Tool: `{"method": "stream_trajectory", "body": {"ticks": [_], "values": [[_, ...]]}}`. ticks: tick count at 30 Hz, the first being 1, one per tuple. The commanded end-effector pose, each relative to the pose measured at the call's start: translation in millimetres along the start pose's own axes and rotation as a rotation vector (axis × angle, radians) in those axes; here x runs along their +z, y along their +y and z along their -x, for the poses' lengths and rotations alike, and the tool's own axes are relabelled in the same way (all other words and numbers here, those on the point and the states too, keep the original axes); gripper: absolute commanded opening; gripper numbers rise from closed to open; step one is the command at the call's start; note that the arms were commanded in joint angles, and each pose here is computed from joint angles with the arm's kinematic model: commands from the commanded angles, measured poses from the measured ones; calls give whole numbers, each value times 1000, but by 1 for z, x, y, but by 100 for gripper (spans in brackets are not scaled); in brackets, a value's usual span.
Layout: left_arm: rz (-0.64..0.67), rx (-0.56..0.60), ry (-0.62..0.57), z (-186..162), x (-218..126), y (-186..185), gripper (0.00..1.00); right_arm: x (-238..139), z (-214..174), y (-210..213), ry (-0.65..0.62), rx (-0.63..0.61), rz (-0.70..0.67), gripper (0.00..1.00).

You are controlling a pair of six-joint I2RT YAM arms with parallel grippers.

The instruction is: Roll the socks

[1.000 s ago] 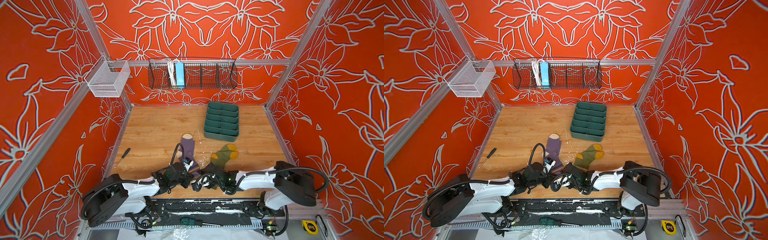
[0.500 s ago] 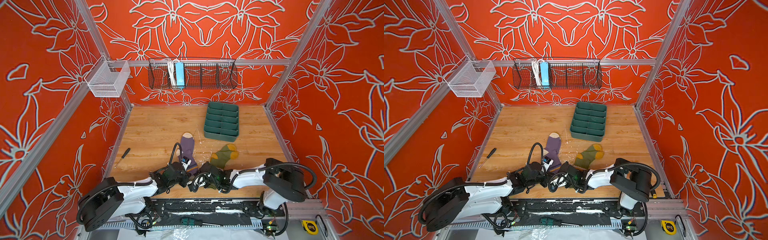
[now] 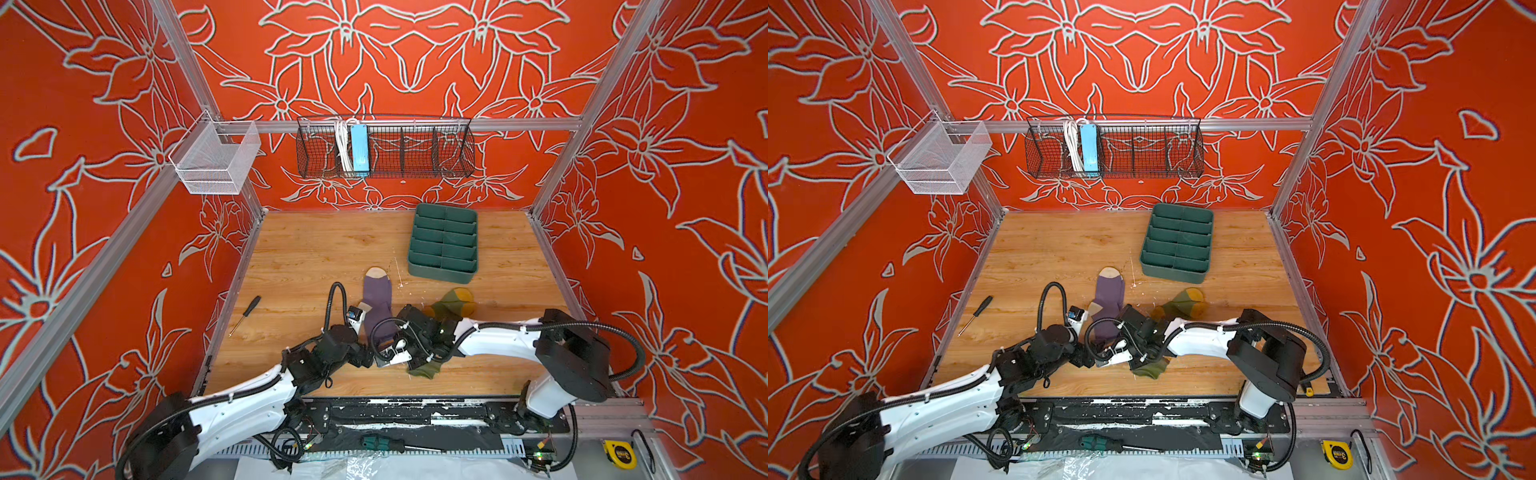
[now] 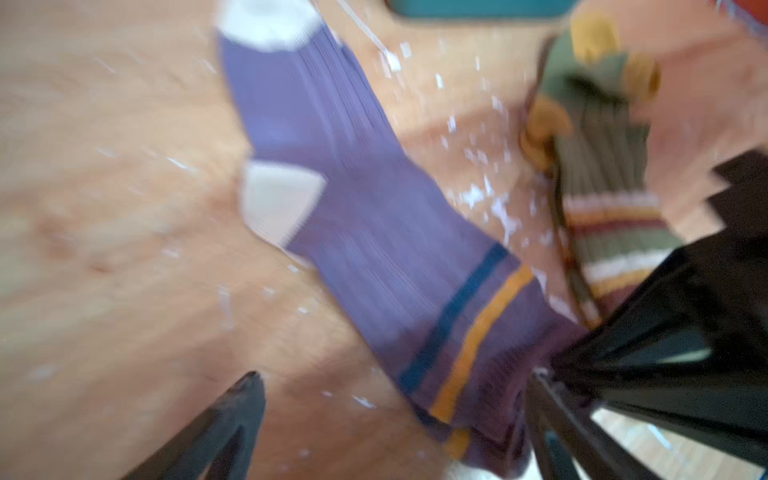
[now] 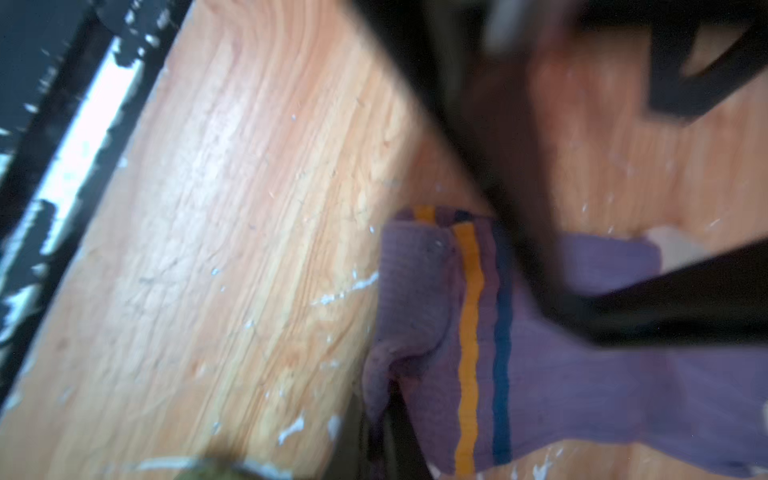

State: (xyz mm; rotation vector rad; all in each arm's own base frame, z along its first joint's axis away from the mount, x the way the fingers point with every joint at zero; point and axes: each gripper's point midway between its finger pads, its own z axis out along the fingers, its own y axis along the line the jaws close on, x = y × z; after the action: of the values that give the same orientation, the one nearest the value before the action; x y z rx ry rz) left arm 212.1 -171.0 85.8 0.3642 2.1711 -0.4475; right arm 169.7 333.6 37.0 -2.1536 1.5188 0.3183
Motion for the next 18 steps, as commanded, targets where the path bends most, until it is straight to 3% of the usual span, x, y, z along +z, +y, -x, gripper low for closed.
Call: {"method": "stream_trajectory", "body": {"ticks": [1,6,11,15,18], "values": [[49,-21,-183,47,-31,6,99,-4,-19,12,52,232,175,0],[74,-24,-399,82,-80,20,99,-7,-14,11,57,383,344,0],[0,55,-528,109,-127,11,97,0,-11,3,67,466,428,0],[-144,340,-538,119,-148,-26,95,6,-9,-7,105,521,462,0],[-244,633,-349,99,-132,-54,94,13,-10,-17,137,566,467,0]]}}
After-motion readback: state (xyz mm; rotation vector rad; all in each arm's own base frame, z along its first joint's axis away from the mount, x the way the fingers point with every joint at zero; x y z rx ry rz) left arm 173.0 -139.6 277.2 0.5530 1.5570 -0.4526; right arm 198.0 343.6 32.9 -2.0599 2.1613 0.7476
